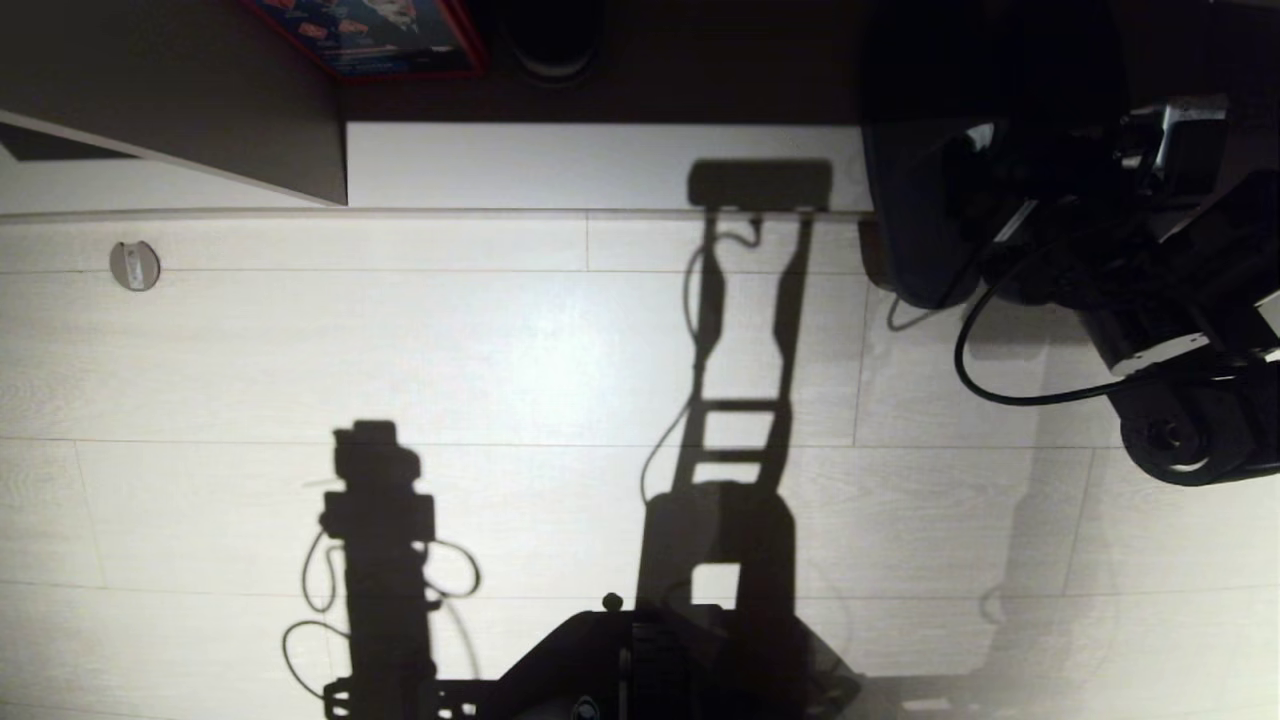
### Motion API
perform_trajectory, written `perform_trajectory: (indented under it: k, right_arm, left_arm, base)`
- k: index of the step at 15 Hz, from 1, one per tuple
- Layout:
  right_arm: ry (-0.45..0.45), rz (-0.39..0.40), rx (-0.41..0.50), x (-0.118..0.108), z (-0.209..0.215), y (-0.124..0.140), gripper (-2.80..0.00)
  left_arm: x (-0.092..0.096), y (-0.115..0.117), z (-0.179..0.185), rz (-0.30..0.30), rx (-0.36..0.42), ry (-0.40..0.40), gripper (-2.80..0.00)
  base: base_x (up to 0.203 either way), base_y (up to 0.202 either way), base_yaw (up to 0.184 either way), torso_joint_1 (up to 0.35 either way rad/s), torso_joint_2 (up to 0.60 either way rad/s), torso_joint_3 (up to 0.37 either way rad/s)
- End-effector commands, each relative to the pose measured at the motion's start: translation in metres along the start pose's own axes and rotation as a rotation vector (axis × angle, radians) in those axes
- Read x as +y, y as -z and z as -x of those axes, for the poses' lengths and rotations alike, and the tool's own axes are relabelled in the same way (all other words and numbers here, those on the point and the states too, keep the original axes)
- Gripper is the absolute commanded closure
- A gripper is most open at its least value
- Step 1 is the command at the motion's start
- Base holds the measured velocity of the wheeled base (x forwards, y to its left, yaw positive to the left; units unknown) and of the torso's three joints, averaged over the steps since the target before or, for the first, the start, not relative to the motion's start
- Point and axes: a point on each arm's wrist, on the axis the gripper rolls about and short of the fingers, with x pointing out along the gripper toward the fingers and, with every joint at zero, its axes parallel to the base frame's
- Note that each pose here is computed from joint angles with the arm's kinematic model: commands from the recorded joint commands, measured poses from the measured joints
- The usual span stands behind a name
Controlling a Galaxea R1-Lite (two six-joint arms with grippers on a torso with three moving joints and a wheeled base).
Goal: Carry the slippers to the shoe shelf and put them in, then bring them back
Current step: Pick up the slippers in the shoe cabinet
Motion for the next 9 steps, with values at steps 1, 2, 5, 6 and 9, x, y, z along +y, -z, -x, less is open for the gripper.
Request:
perform_trajectory:
  k: [1,2,5,6,9]
  right_arm:
    - [0.001,0.001,-0.015,0.000,-0.003,0.000,-2.80]
    - [0.001,0.001,-0.016,0.000,-0.003,0.000,-2.80]
    - [0.004,0.001,-0.030,0.000,-0.009,0.003,-2.80]
    - [0.004,0.001,-0.030,0.000,-0.009,0.003,-2.80]
    - [0.005,-0.010,-0.047,0.000,-0.015,0.004,-2.80]
  left_arm:
    - [0.000,0.000,0.000,0.000,0.001,0.000,0.00]
    - [0.000,0.000,0.000,0.000,0.001,0.000,0.00]
    - [0.000,0.000,0.000,0.000,0.001,0.000,0.00]
    - [0.000,0.000,0.000,0.000,0.001,0.000,0.00]
    - [0.000,0.000,0.000,0.000,0.001,0.000,0.00]
  base:
    - [0.000,0.000,0.000,0.000,0.00,0.000]
    - [0.000,0.000,0.000,0.000,0.00,0.000]
    - [0.000,0.000,0.000,0.000,0.00,0.000]
    - [0.000,0.000,0.000,0.000,0.00,0.000]
    - [0.000,0.000,0.000,0.000,0.00,0.000]
